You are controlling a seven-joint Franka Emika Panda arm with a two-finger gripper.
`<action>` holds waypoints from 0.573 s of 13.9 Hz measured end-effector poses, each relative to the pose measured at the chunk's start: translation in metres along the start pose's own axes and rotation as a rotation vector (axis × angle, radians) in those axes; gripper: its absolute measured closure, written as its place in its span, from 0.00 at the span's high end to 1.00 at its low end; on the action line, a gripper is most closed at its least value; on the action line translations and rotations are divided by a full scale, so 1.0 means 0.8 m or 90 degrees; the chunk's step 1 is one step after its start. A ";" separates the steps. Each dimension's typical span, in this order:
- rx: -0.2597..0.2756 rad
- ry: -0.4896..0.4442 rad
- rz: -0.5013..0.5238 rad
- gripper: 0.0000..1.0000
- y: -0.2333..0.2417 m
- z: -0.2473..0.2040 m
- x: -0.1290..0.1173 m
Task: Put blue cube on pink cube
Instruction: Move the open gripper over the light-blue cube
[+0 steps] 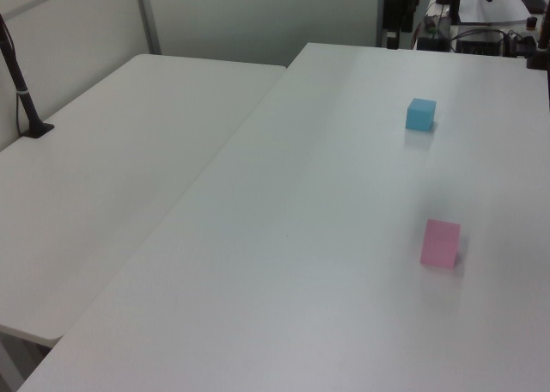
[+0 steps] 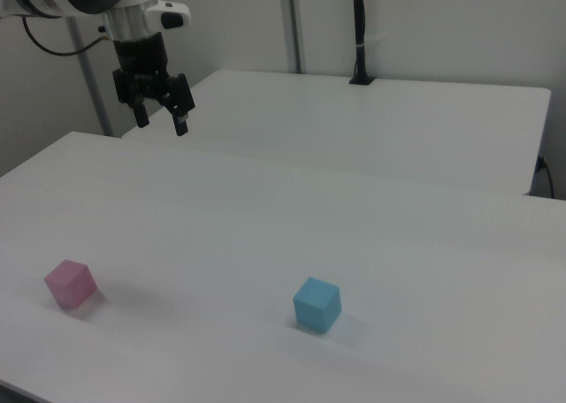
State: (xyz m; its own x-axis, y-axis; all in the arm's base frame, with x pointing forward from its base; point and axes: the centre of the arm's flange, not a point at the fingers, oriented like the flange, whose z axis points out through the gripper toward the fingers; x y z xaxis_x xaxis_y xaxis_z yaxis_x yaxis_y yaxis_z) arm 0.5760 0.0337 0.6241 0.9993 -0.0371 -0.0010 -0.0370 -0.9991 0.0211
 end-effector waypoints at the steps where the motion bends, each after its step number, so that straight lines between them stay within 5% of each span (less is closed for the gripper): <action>1: 0.000 0.000 0.000 1.00 0.000 0.000 0.000; 8: 0.000 0.000 0.005 1.00 0.005 0.000 0.000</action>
State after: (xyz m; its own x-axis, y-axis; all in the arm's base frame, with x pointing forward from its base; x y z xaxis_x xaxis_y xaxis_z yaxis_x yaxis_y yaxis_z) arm 0.5762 0.0295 0.6242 0.9990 -0.0446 -0.0008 -0.0446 -0.9988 0.0216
